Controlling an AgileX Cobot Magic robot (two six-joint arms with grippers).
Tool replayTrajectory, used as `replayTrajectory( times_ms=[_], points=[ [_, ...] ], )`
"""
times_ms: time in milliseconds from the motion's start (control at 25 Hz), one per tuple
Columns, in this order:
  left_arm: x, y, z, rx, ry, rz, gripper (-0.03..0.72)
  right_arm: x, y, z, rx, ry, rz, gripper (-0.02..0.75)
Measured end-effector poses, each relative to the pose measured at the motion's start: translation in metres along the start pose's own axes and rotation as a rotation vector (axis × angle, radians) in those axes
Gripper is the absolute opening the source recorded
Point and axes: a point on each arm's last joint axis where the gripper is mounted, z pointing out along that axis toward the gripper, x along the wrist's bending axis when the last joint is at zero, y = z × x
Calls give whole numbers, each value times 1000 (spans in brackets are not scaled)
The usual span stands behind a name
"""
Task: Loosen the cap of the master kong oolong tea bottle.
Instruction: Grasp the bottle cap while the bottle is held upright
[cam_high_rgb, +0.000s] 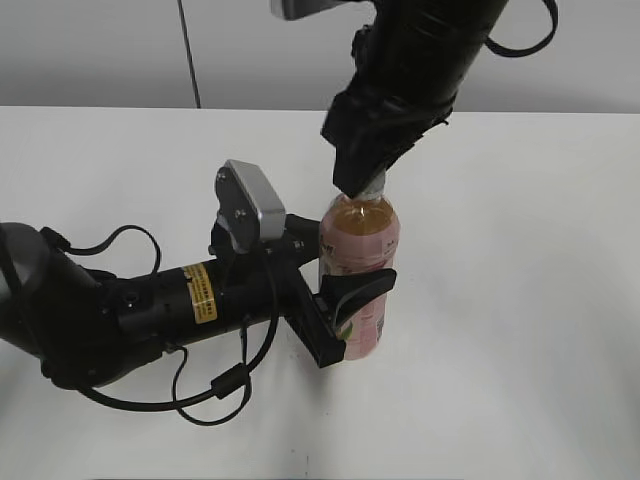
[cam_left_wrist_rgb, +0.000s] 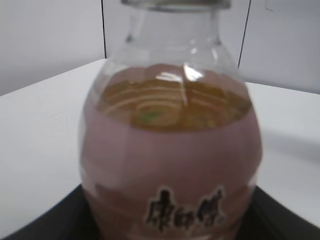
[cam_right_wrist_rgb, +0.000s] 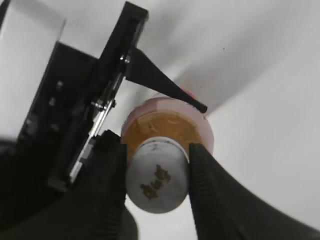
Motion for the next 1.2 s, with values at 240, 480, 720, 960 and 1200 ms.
replayTrajectory(
  times_ms=[240,480,720,960,1200],
  points=[
    [0,0,0,0,0,0,406,0,0,0,1,-1,-663,279],
    [0,0,0,0,0,1,405,0,0,0,2,0,-909,279],
    [0,0,0,0,0,1,405,0,0,0,5,-1,-945,279],
    [0,0,0,0,0,1,405,0,0,0,5,-1,-966,279],
    [0,0,0,0,0,1,405,0,0,0,5,-1,-950,279]
  ],
)
